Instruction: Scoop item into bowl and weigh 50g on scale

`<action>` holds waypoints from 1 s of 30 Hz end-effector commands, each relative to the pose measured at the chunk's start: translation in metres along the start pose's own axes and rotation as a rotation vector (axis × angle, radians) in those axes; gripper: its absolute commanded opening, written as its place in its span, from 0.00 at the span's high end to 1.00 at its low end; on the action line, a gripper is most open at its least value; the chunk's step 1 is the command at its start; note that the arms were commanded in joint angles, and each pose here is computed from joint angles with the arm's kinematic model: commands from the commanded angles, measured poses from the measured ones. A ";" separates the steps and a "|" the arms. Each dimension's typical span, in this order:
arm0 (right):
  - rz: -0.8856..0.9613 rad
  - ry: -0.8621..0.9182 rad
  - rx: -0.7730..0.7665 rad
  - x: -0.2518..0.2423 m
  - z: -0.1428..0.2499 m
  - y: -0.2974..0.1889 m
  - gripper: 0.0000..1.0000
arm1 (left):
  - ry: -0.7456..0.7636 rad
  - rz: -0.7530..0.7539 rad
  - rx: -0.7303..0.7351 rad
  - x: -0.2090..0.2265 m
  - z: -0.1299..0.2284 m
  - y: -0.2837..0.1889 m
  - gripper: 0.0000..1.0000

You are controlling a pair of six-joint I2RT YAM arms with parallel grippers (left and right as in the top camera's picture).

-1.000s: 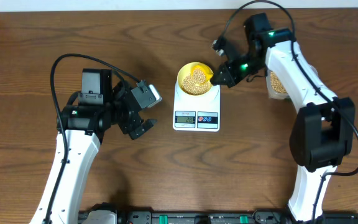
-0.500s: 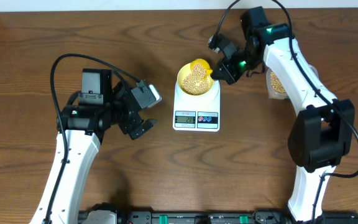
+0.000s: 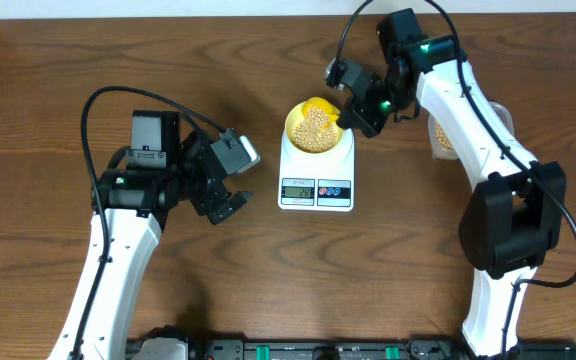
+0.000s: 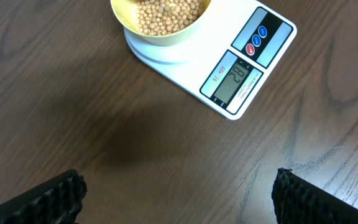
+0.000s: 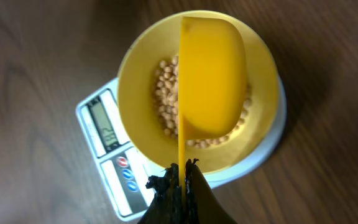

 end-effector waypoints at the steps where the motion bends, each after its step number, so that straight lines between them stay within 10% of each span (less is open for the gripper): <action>1: 0.091 -0.093 -0.004 0.002 -0.010 -0.013 0.99 | -0.001 0.008 0.014 -0.001 0.004 0.003 0.02; 30: 0.362 -0.320 0.091 0.035 -0.032 -0.029 0.99 | -0.001 0.008 0.014 -0.001 0.004 0.003 0.02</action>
Point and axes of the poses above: each gripper's point midway between its finger pads, its own y axis out along the fingers, its own x axis along the line the jaws close on, z = x × y, the point moved 8 cm from there along -y, back along the fingers, and after that the axes turned 7 degrees about y, right-handed, at the moved point
